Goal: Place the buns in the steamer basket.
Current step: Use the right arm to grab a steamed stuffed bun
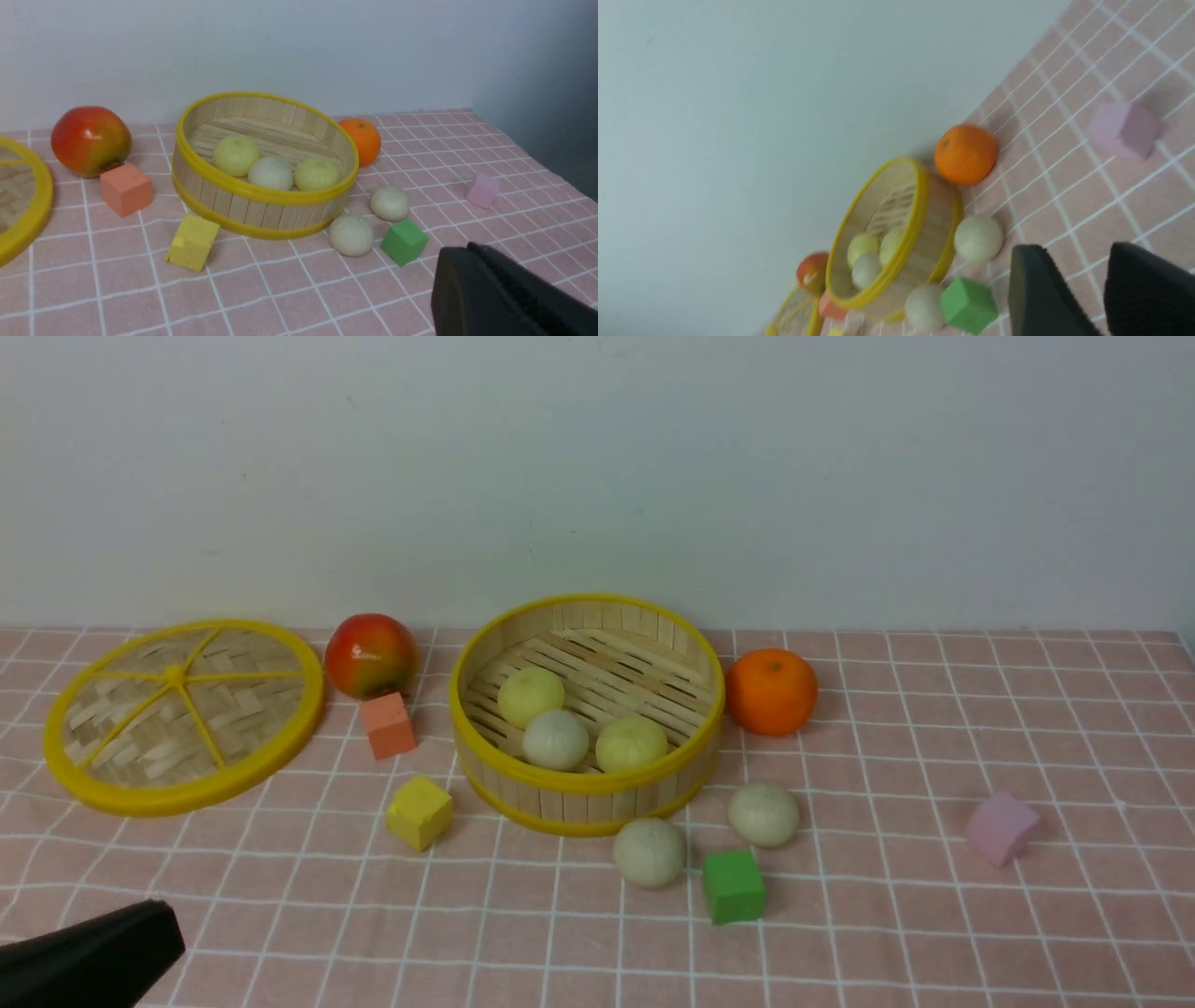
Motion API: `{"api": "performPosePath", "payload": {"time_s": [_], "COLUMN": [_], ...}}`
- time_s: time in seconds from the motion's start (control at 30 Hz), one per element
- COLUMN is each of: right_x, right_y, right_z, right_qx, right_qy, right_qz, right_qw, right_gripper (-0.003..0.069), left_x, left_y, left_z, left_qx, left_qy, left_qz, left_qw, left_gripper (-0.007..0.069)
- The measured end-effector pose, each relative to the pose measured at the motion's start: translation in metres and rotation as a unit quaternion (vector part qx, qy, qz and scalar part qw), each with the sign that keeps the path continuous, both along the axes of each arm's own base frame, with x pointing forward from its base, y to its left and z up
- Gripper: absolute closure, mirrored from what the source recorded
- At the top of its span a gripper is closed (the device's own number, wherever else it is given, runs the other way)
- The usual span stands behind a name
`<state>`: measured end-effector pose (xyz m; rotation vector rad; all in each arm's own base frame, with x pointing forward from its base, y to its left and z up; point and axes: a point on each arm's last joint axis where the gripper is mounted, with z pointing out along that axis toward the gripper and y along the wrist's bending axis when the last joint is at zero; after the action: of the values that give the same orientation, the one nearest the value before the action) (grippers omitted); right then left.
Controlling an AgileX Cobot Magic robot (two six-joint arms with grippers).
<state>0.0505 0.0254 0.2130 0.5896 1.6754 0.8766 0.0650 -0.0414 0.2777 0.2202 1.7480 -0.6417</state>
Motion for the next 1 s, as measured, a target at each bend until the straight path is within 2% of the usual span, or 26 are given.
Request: {"api": "performPosePath", "payload": {"time_s": [0.03, 0.13, 0.2, 0.23, 0.3, 0.43, 0.47, 0.63, 0.73, 0.77, 0.8, 0.83, 0.87, 0.97, 1.0], "right_x": [-0.001, 0.001, 0.015, 0.019, 0.044, 0.096, 0.096, 0.147, 0.177, 0.182, 0.19, 0.193, 0.203, 0.216, 0.228], "right_y": [0.001, 0.014, 0.017, 0.017, 0.016, 0.013, 0.013, 0.045, 0.09, 0.098, 0.119, 0.122, 0.145, 0.172, 0.191], "right_z": [0.006, 0.045, 0.069, 0.069, 0.085, 0.097, 0.099, 0.099, 0.093, 0.093, 0.085, 0.086, 0.077, 0.064, 0.049], "right_qx": [-0.005, -0.104, -0.166, -0.169, -0.211, -0.249, -0.252, -0.288, -0.342, -0.355, -0.379, -0.384, -0.411, -0.435, -0.445], "right_qy": [-0.005, 0.028, 0.073, 0.089, 0.158, 0.248, 0.246, 0.275, 0.289, 0.289, 0.296, 0.294, 0.298, 0.303, 0.311], "right_qz": [0.006, 0.106, 0.161, 0.172, 0.219, 0.272, 0.27, 0.332, 0.363, 0.364, 0.38, 0.378, 0.389, 0.396, 0.402], "right_qw": [1.0, 0.988, 0.97, 0.966, 0.94, 0.896, 0.896, 0.855, 0.817, 0.811, 0.79, 0.789, 0.769, 0.75, 0.738], "right_gripper": [0.0445, 0.0545, 0.0629, 0.0635, 0.0669, 0.0659, 0.0659, 0.0659, 0.0655, 0.0652, 0.0645, 0.0643, 0.0627, 0.0596, 0.0562], "left_x": [0.0, 0.0, 0.0, 0.0, 0.0, 0.0, 0.0, 0.0, 0.0, 0.0, 0.0, 0.0, 0.0, 0.0, 0.0], "left_y": [0.0, 0.0, 0.0, 0.0, 0.0, 0.0, 0.0, 0.0, 0.0, 0.0, 0.0, 0.0, 0.0, 0.0, 0.0], "left_z": [0.0, 0.0, 0.0, 0.0, 0.0, -0.001, -0.001, -0.001, -0.001, -0.001, -0.001, -0.001, -0.001, -0.001, -0.001], "left_qx": [0.001, 0.001, 0.001, 0.001, 0.001, 0.001, 0.001, 0.001, 0.001, 0.001, 0.001, 0.001, 0.001, 0.001, 0.001], "left_qy": [0.001, 0.002, 0.002, 0.002, 0.002, 0.003, 0.003, 0.003, 0.003, 0.003, 0.003, 0.003, 0.003, 0.003, 0.003], "left_qz": [0.0, 0.0, 0.0, 0.0, 0.0, 0.0, 0.0, -0.001, -0.001, -0.001, -0.001, -0.001, -0.001, -0.001, -0.001], "left_qw": [1.0, 1.0, 1.0, 1.0, 1.0, 1.0, 1.0, 1.0, 1.0, 1.0, 1.0, 1.0, 1.0, 1.0, 1.0], "left_gripper": [0.0638, 0.0638, 0.0638, 0.0638, 0.0638, 0.0638, 0.0638, 0.0638, 0.0638, 0.0638, 0.0638, 0.0638, 0.0638, 0.0638, 0.0638]}}
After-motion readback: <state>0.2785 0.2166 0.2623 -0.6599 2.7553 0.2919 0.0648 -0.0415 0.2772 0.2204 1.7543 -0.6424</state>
